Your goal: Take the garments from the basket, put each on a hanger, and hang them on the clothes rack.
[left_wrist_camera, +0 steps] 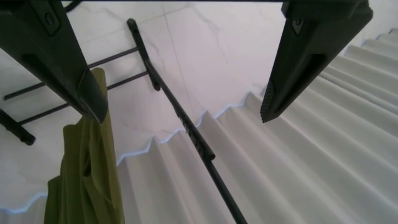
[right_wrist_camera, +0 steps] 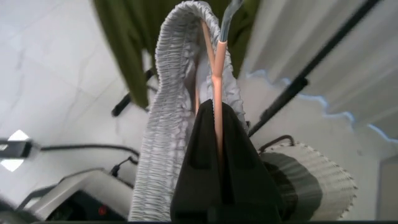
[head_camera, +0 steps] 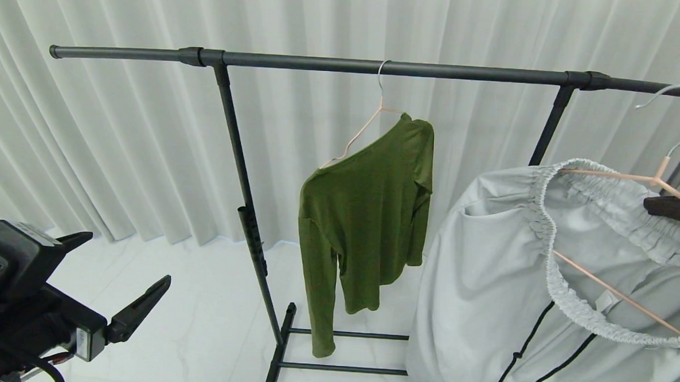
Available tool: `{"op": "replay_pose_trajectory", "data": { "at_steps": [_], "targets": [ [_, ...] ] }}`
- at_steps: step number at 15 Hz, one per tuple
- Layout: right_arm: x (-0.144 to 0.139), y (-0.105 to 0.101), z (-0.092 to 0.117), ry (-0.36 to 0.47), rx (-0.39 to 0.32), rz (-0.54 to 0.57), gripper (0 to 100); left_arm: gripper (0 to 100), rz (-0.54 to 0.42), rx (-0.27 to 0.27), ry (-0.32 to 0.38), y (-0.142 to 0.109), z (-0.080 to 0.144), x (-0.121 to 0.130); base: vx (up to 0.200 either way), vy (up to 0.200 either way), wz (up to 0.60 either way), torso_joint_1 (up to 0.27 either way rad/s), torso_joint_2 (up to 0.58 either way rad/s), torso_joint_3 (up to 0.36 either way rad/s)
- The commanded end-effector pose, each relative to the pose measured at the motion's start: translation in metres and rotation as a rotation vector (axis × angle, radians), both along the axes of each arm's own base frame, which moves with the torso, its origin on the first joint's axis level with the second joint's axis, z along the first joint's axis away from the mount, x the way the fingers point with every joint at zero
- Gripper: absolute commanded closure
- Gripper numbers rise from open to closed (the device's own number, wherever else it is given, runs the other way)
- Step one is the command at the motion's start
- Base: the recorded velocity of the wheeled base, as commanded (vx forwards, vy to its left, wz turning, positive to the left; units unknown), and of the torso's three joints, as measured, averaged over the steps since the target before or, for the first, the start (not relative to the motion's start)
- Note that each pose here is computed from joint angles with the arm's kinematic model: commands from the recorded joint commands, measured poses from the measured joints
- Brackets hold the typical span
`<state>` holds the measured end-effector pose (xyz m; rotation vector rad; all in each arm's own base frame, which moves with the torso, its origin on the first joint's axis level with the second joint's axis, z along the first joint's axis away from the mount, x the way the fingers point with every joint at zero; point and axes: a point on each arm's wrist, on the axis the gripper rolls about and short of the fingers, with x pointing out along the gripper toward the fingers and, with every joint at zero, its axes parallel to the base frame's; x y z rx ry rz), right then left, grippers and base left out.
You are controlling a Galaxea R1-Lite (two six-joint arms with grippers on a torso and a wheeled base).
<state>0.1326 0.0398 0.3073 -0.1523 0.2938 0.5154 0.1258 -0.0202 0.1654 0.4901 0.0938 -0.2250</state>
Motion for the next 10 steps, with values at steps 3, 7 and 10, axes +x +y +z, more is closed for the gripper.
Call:
{"op": "replay_pose_trajectory", "data": {
  "at_steps": [3, 7, 10],
  "targets": [
    [0.011, -0.002, -0.001, 0.015, -0.005, -0.031, 100, 0, -0.002, 0.000, -0.002, 0.000, 0.000, 0.000, 0.200, 0.000, 0.00, -0.004, 0.00, 0.001],
    [0.024, -0.001, -0.003, 0.010, -0.002, -0.041, 100, 0, -0.004, 0.001, -0.004, 0.000, 0.001, 0.000, 0.200, 0.000, 0.00, 0.008, 0.01, 0.001],
    [0.038, 0.002, -0.007, 0.019, -0.003, -0.041, 100, 0, -0.005, 0.006, -0.002, 0.000, 0.000, 0.000, 0.200, 0.000, 0.00, 0.005, 0.00, 0.002]
  ]
}}
